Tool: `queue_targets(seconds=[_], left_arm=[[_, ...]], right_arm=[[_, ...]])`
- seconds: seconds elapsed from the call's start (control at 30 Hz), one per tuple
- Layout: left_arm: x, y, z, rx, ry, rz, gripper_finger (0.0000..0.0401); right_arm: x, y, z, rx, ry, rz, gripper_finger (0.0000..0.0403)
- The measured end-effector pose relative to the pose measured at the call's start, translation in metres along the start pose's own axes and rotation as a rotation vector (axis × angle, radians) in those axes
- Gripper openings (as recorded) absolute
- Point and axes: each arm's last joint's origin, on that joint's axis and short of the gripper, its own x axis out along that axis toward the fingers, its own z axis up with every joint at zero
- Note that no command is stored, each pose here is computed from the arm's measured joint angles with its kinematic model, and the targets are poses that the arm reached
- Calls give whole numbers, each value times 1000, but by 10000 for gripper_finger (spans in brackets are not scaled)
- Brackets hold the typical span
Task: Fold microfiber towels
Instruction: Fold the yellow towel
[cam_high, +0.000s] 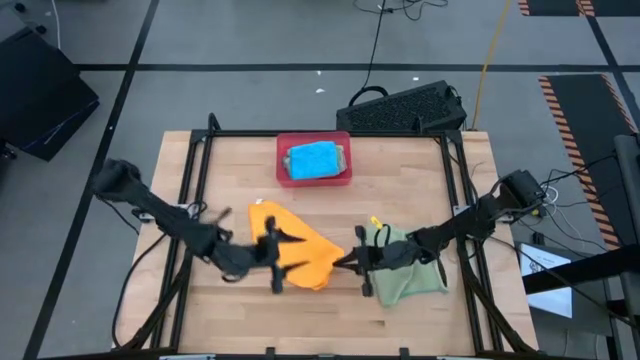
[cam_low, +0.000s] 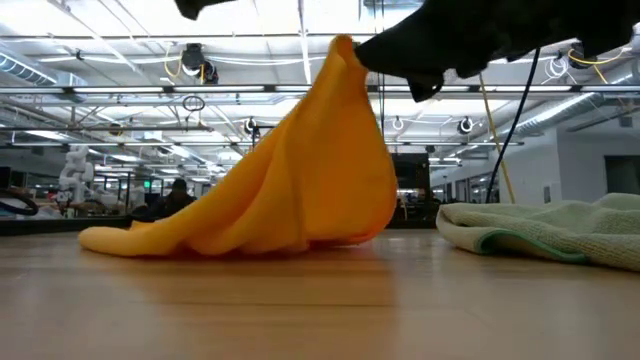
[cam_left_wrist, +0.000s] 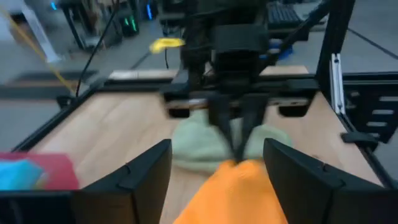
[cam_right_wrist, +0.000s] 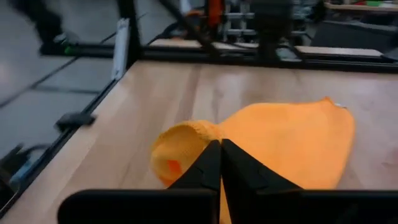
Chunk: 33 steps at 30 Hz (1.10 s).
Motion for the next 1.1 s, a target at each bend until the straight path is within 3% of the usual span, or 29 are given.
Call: queue_targets(seconds=[0.17, 0.33, 0.53, 0.7, 0.9, 1.1], left_arm=[[27, -22, -28, -17, -46, 113, 278], [47, -31, -53, -109, -23, 135, 295], [55, -35, -61, -133, -5, 145, 277], [57, -30, -64, -157, 16, 207, 202], [57, -20, -64, -131, 57, 244, 29], [59, -17, -63, -113, 58, 254, 19]], right_arm=[[4, -14, 6, 86, -50, -42, 1], [6, -26, 12, 89, -102, -73, 1], [8, -39, 15, 74, -124, -112, 0], [9, -41, 16, 50, -131, -73, 0], [8, -34, 14, -52, -110, -45, 20], [6, -25, 4, -211, -11, -133, 100]])
